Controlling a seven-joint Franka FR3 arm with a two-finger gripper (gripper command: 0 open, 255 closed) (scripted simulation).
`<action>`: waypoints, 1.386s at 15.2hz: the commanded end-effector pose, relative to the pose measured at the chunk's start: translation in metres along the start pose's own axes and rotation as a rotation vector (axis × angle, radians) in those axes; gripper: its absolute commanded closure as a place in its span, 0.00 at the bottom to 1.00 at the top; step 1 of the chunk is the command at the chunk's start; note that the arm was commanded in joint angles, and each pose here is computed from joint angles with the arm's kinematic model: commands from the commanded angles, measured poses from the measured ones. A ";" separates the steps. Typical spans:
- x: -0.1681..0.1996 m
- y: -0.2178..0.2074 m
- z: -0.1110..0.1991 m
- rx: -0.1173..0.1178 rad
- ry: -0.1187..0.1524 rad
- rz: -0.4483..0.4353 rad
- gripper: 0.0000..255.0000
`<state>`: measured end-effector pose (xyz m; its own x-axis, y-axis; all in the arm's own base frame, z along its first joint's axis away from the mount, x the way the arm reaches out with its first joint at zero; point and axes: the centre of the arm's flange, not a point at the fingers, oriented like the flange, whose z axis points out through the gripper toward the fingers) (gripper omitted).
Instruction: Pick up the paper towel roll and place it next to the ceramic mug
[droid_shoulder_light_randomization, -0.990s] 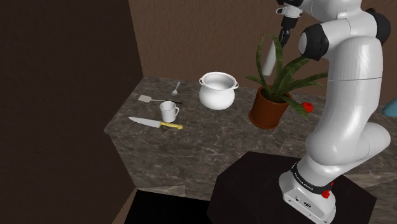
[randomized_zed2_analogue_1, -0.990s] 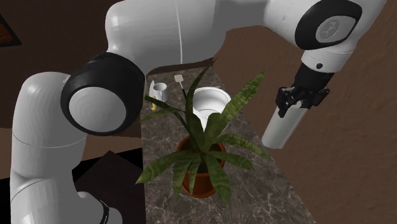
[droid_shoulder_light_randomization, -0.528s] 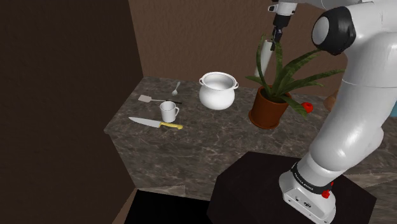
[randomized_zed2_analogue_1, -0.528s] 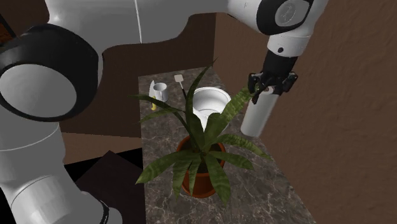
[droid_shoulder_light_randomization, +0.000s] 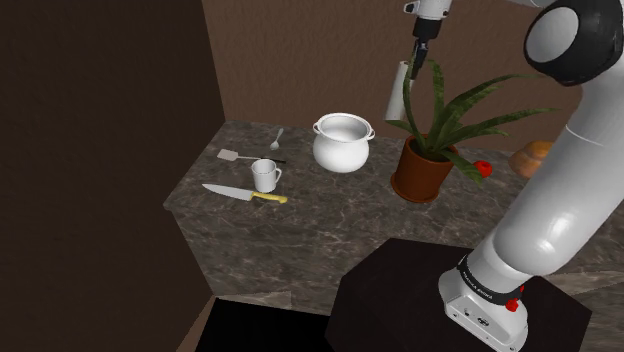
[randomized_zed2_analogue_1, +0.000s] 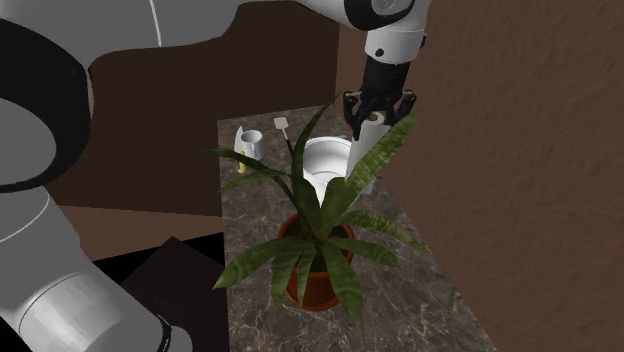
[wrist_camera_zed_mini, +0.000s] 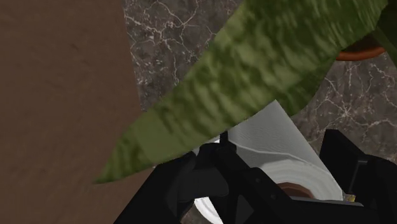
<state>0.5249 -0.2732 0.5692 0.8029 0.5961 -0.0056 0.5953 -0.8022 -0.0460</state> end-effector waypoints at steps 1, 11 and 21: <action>0.018 -0.022 -0.004 0.000 0.000 0.001 1.00; 0.100 -0.124 -0.024 0.000 0.000 0.001 1.00; 0.182 -0.225 -0.045 0.000 0.000 0.001 1.00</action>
<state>0.5361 0.0007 0.6194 0.8032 0.5957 -0.0060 0.5948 -0.8025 -0.0459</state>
